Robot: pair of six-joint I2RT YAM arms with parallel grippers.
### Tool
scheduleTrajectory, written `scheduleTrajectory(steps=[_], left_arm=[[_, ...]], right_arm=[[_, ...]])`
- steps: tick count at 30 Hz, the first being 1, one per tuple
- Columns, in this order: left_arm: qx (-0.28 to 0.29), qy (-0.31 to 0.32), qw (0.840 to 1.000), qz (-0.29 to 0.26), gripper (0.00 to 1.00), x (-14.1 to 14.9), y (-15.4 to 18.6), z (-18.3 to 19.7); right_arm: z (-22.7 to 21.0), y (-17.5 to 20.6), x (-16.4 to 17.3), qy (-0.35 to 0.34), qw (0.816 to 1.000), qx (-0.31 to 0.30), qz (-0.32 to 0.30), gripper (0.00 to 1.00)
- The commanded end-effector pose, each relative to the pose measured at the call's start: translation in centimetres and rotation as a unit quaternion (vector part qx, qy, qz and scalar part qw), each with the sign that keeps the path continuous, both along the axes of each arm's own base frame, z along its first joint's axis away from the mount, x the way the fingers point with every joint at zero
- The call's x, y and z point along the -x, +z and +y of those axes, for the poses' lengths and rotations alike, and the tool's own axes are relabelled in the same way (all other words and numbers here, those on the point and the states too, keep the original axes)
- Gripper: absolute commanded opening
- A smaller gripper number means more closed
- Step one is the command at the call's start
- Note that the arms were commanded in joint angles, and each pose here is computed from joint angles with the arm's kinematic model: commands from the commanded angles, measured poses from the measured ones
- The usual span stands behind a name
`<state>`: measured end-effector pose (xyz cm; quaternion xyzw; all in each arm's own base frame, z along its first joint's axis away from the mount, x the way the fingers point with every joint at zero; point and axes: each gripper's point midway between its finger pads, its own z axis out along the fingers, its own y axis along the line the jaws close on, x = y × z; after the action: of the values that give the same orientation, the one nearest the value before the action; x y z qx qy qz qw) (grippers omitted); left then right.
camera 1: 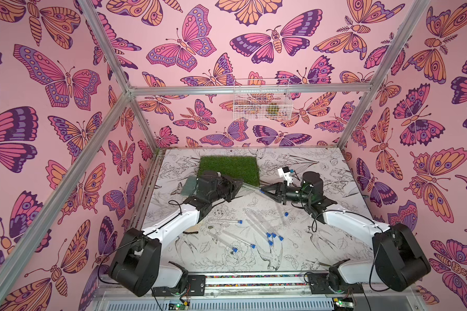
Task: Remove stoppers from test tubes
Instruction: Open the stopper on the test tube.
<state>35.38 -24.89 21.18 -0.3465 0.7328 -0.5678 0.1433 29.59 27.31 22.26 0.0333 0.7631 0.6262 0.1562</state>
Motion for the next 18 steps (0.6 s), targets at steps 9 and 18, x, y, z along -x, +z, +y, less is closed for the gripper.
scheduleTrajectory(steps=[9, 18], left_arm=[[-0.036, 0.079, 0.996, 0.004, 0.0, -1.6, -1.2, 4.4], [-0.042, 0.093, 0.995, 0.005, 0.0, -1.9, -1.3, 5.2]], right_arm=[[-1.2, 0.2, 1.0, 0.0, 1.0, 0.006, -0.007, 0.17], [-1.6, -0.2, 1.4, 0.002, 1.0, 0.01, -0.003, 0.17]])
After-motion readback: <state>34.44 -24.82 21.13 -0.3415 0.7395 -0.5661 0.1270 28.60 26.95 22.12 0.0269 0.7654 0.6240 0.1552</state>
